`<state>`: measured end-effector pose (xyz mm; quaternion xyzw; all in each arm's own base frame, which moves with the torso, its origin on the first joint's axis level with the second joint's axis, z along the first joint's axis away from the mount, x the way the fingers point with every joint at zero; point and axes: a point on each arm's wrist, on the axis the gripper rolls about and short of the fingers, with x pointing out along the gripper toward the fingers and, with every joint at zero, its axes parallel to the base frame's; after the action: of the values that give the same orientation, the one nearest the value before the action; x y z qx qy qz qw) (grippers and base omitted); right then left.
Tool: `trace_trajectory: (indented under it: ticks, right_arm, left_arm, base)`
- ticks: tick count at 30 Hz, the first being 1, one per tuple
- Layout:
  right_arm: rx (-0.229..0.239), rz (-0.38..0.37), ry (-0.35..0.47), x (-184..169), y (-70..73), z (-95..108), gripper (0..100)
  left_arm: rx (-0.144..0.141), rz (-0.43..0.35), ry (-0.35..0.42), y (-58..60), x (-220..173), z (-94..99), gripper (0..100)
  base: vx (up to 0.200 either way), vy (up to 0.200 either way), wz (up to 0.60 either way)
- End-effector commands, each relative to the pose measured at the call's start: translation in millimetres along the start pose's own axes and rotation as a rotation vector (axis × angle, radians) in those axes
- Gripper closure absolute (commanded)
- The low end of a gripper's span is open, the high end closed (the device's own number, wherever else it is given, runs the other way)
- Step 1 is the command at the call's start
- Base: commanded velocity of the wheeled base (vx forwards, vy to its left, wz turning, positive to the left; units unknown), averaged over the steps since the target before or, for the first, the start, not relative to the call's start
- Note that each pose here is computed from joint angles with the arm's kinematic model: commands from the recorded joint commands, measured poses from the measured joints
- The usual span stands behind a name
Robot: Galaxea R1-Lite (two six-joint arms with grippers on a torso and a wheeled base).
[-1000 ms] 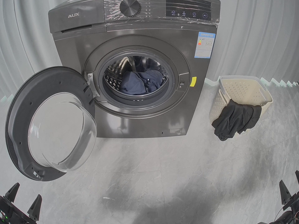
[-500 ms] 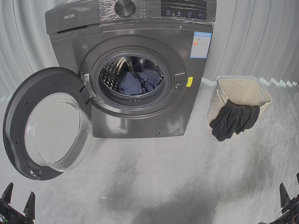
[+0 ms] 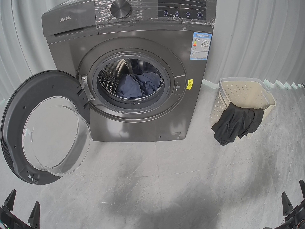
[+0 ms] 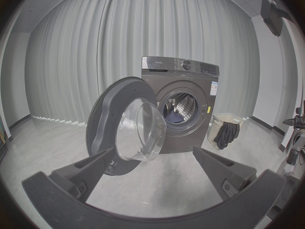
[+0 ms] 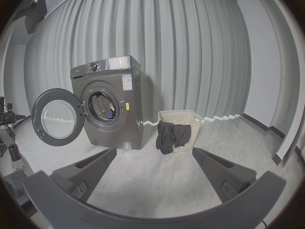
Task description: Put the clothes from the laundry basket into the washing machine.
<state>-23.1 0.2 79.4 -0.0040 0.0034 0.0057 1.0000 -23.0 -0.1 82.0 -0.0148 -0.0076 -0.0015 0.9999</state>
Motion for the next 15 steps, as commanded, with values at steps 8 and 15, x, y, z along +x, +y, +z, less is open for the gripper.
trace_trajectory:
  ticks: [8,15]
  right_arm:
    - [-0.003,0.001,0.002,0.2,0.1,-4.6,0]
    - [-0.003,0.001,0.002,0.2,0.1,-4.6,0]
  left_arm:
    - [0.001,-0.028,-0.011,-0.7,-1.1,-0.8,0]
    - [0.008,0.087,0.002,1.9,-1.8,-1.1,0]
  base:
    - [0.000,-0.200,0.00]
    - [0.000,-0.200,0.00]
